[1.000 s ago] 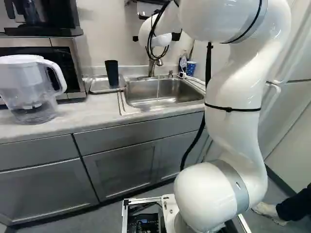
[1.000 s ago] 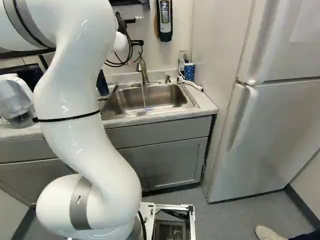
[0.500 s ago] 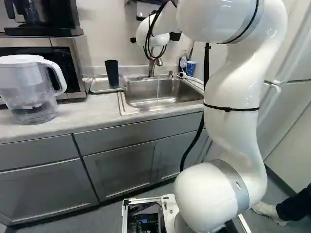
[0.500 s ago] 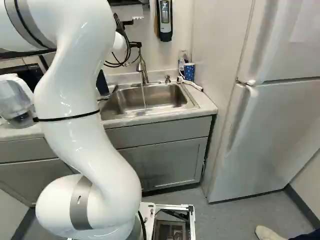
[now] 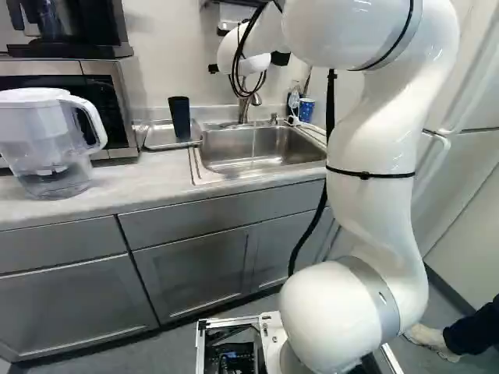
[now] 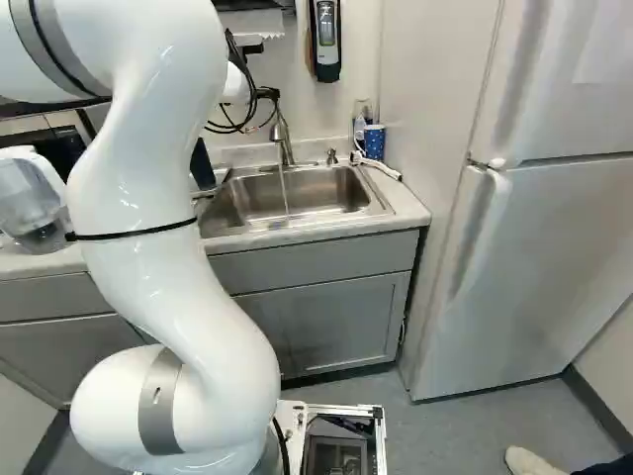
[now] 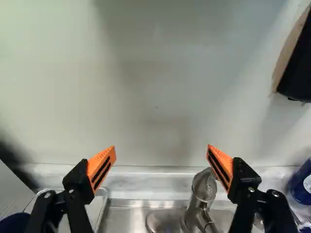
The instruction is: Rinse the cup and place it in the tray
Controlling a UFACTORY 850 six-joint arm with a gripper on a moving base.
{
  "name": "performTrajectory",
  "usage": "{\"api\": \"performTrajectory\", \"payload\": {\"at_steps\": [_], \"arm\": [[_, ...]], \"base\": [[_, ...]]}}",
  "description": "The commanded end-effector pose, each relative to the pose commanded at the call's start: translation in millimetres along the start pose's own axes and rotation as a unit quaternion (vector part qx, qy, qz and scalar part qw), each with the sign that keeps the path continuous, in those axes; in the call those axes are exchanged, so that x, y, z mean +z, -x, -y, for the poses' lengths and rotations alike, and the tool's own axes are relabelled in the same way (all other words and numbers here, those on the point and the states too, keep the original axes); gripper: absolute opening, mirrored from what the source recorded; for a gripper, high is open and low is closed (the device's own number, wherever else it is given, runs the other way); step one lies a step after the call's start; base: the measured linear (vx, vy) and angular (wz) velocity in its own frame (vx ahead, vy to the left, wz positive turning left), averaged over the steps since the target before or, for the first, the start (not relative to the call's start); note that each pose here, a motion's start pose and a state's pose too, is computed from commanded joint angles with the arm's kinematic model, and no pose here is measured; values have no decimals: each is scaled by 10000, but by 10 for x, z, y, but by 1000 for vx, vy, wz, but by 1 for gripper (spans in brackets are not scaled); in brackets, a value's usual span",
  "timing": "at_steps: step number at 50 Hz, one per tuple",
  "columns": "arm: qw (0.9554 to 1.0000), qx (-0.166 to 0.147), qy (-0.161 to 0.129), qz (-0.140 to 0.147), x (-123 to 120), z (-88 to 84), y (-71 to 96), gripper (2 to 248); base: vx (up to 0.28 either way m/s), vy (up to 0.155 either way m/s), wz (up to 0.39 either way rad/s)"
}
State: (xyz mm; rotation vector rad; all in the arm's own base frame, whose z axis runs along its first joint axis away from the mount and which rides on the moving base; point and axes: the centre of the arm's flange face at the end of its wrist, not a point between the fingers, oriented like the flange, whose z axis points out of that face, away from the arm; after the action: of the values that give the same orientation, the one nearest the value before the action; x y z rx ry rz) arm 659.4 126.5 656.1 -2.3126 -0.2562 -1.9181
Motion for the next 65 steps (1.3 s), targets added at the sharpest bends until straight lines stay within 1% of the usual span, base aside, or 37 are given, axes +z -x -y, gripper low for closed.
{"api": "performTrajectory", "payload": {"at_steps": [13, 52, 65], "arm": [[10000, -1, 1, 90, -34, 5, 17, 247], [9990, -6, -5, 447, -253, 39, 92, 247], [9989, -7, -9, 459, -290, 46, 97, 247]], "base": [[0, 0, 0], [0, 0, 0], [0, 0, 0]]}}
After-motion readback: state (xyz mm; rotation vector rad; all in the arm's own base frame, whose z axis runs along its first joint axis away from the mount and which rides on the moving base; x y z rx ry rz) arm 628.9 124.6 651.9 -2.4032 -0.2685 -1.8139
